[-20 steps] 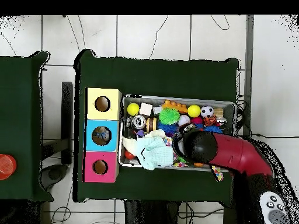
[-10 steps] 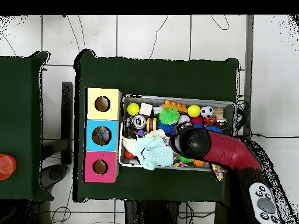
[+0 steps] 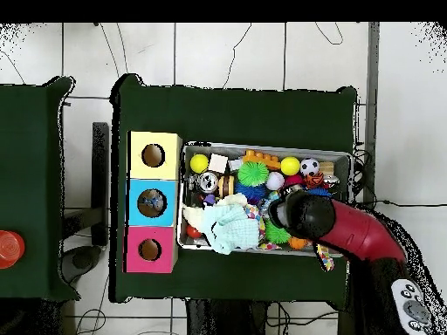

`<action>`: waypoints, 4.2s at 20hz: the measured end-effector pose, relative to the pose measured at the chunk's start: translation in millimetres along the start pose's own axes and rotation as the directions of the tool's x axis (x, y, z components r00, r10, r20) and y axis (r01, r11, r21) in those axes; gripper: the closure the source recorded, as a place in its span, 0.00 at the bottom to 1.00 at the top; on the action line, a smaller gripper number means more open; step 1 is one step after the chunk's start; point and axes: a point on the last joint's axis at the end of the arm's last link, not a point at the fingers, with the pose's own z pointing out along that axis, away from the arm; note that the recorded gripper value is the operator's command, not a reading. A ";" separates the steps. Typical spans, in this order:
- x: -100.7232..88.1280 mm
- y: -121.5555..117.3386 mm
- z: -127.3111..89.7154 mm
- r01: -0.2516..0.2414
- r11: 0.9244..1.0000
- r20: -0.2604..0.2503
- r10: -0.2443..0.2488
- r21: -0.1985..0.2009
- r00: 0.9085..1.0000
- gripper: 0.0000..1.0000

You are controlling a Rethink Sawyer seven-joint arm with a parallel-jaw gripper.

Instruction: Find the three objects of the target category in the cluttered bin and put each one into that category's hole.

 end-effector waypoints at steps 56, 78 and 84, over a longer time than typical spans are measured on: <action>77.9 40.7 34.2 -0.195 0.977 -0.075 0.189 -0.089 0.979 1.00; 86.2 -27.9 37.4 -0.220 0.975 0.000 0.220 0.018 0.976 1.00; 91.8 -36.1 61.9 -0.213 0.977 0.032 0.212 0.016 0.977 1.00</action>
